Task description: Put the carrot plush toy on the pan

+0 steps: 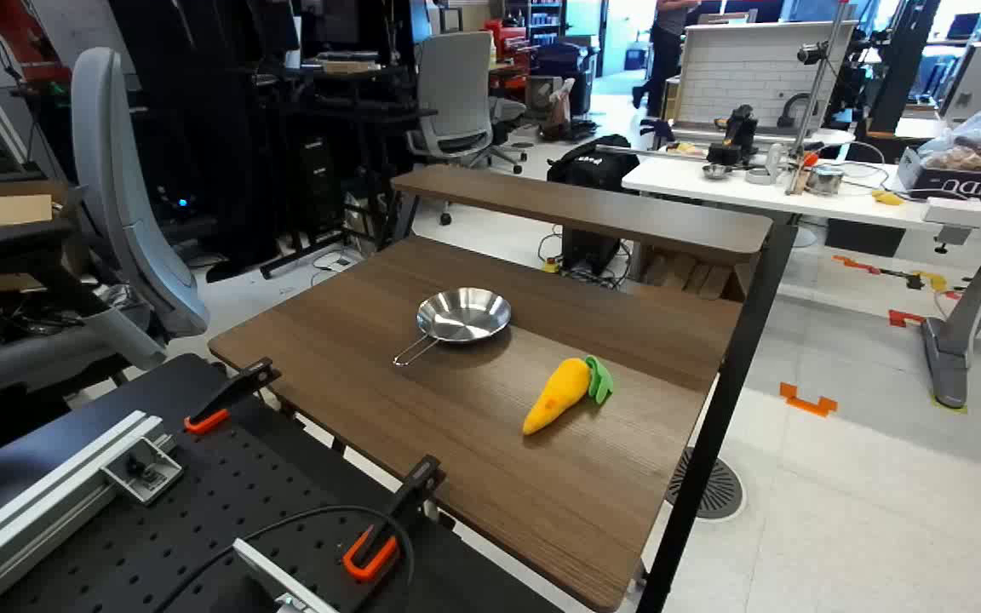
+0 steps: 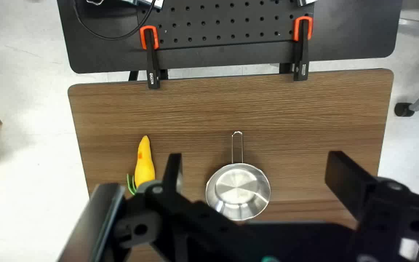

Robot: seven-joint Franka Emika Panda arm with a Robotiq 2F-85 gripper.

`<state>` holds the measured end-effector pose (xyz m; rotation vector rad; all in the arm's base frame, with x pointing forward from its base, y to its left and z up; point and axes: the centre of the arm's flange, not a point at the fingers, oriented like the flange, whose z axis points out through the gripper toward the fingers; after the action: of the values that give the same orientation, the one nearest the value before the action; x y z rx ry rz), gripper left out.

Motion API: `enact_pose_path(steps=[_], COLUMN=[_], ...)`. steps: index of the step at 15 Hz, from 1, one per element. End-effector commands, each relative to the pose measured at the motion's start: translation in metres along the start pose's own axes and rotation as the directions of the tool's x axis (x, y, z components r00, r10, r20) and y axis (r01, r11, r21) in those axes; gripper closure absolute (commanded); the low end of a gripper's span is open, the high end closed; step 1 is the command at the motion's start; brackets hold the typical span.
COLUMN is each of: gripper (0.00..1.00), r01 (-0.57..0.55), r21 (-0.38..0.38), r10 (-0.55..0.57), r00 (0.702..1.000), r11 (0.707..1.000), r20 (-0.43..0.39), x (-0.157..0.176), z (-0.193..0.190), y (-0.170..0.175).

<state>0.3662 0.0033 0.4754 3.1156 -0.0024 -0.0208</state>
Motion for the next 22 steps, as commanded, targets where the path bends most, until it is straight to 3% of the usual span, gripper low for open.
enact_pose_path(steps=[1,11,22], gripper=[0.00,0.00,0.00], r01=[0.000,-0.019,-0.166], r21=[0.000,-0.012,-0.015], r10=[0.000,0.019,0.167], r00=[1.000,0.999,0.982], r11=[1.000,1.000,0.986], r20=[0.000,0.027,0.091], x=[0.000,0.010,0.063], z=[0.000,0.028,0.110], y=[0.000,0.013,0.096])
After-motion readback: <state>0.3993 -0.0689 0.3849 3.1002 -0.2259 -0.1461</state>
